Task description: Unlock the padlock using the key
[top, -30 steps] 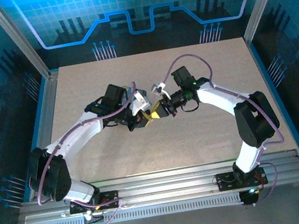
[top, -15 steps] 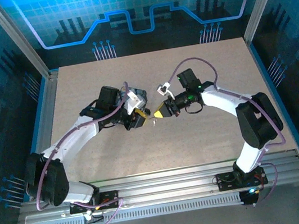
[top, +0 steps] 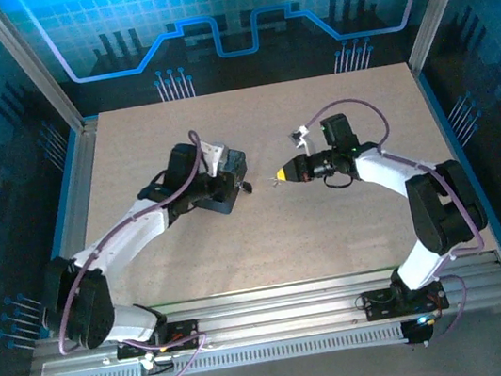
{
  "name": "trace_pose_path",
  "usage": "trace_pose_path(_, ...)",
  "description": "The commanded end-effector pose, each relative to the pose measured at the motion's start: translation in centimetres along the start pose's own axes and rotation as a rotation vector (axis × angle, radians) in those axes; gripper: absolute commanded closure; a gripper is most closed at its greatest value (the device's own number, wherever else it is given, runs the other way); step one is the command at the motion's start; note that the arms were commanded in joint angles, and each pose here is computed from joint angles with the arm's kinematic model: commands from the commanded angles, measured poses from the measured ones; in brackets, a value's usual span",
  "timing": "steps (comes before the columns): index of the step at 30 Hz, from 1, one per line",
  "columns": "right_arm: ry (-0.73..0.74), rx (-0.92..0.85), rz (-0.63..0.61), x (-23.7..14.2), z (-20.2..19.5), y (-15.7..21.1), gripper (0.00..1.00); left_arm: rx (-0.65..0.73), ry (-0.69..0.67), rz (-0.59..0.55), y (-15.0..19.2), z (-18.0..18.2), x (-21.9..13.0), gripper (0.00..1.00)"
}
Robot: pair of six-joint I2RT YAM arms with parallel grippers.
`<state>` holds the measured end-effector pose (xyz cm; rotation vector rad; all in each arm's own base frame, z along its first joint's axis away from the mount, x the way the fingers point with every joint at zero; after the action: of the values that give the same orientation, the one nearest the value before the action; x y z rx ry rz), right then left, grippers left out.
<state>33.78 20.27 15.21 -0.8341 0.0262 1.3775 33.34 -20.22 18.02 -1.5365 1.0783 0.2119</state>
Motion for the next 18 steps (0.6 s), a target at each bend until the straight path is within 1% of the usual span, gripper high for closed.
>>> trace_pose_path(1, 0.158, 0.08, -0.108, -2.1, -1.8, -1.3, 1.0, -0.23, -0.141, 0.025, 0.0, -0.5, 1.6, 0.78)
trace_pose_path(4, 0.254, 0.137, -0.138, -3.6, -3.4, -1.0, 1.0, -0.398, -0.245, 0.05, 1.3, -1.0, 2.9, 0.7)
trace_pose_path(6, 0.31, 0.169, -0.15, -4.6, -4.3, -0.9, 1.0, -0.496, -0.298, 0.048, 2.3, -1.3, 3.6, 0.67)
trace_pose_path(7, 0.329, 0.177, -0.156, -5.0, -4.6, -0.8, 1.0, -0.518, -0.312, 0.043, 2.6, -1.8, 4.1, 0.6)
trace_pose_path(8, 0.344, 0.185, -0.161, -5.3, -4.8, -0.8, 1.0, -0.524, -0.338, 0.036, 2.7, -2.1, 4.4, 0.55)
trace_pose_path(9, 0.355, 0.186, -0.167, -5.6, -4.9, -0.8, 1.0, -0.528, -0.367, 0.031, 2.7, -2.3, 4.9, 0.53)
trace_pose_path(10, 0.359, 0.182, -0.171, -5.7, -4.9, -0.9, 1.0, -0.531, -0.377, 0.027, 2.6, -2.6, 5.4, 0.52)
trace_pose_path(13, 0.361, 0.177, -0.168, -5.8, -4.7, -1.0, 1.0, -0.568, -0.449, 0.022, 2.6, -1.9, 6.6, 0.5)
trace_pose_path(15, 0.359, 0.176, -0.164, -5.9, -4.7, -1.0, 1.0, -0.582, -0.518, 0.022, 2.5, -1.0, 6.9, 0.47)
trace_pose_path(18, 0.352, 0.163, -0.161, -5.9, -4.5, -0.9, 1.0, -0.62, -0.565, 0.035, 2.8, 0.5, 7.5, 0.46)
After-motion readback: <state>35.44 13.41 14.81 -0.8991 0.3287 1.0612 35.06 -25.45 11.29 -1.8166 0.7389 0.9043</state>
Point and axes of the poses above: each hand's point on the last joint's axis, 136 mm out from that joint toward the fingers, its own x axis out along the fingers, its own z axis along the line the jaws close on, y = z × x, the point moved 3 cm from there along -x, back along the fingers, and after that the axes turned 2 degrees about -x, right-handed, at the moved point
